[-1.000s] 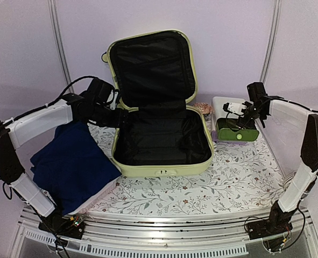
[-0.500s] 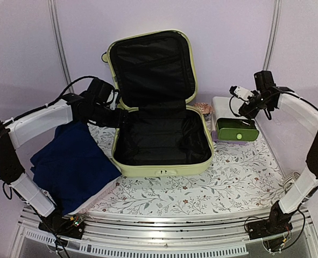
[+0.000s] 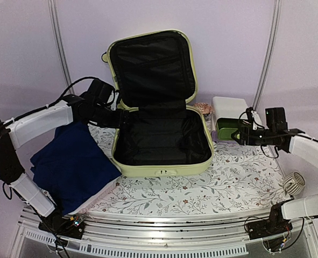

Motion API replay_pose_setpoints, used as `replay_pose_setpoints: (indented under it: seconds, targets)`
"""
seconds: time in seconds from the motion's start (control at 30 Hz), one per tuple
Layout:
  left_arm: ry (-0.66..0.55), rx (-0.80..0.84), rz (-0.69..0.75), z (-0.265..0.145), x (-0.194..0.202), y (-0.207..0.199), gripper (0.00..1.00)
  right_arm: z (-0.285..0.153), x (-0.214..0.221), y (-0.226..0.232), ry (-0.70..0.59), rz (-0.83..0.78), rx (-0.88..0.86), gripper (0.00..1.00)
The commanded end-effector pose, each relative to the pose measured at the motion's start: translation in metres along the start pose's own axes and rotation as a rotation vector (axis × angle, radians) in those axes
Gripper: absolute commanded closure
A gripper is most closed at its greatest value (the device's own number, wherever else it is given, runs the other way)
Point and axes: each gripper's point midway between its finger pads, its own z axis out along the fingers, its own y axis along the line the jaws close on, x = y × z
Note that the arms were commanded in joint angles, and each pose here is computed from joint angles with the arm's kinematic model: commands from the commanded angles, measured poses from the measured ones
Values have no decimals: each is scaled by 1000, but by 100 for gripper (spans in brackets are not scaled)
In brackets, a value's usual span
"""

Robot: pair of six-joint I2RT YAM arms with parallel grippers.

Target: Open, take out, and arrange the luggage

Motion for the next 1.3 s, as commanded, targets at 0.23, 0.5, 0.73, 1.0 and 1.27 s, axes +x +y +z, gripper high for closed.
replay_pose_setpoints:
  seconds: [0.23, 0.5, 0.73, 1.0, 1.27]
  targets:
    - [-27, 35, -12, -6, 3, -9, 21, -13, 17, -11, -138, 390, -104, 40]
    - [-26, 44, -19, -8, 7, -10, 21, -11, 30, -37, -245, 653, -286, 49]
    - [-22, 45, -25, -7, 15, -10, 21, 6, 37, -47, -251, 729, -309, 50]
    - [-16, 51, -24, -4, 17, -12, 21, 19, 29, -59, -295, 766, -317, 55]
    - [-21, 45, -15, -3, 17, -11, 21, 33, 14, -60, -297, 793, -390, 60]
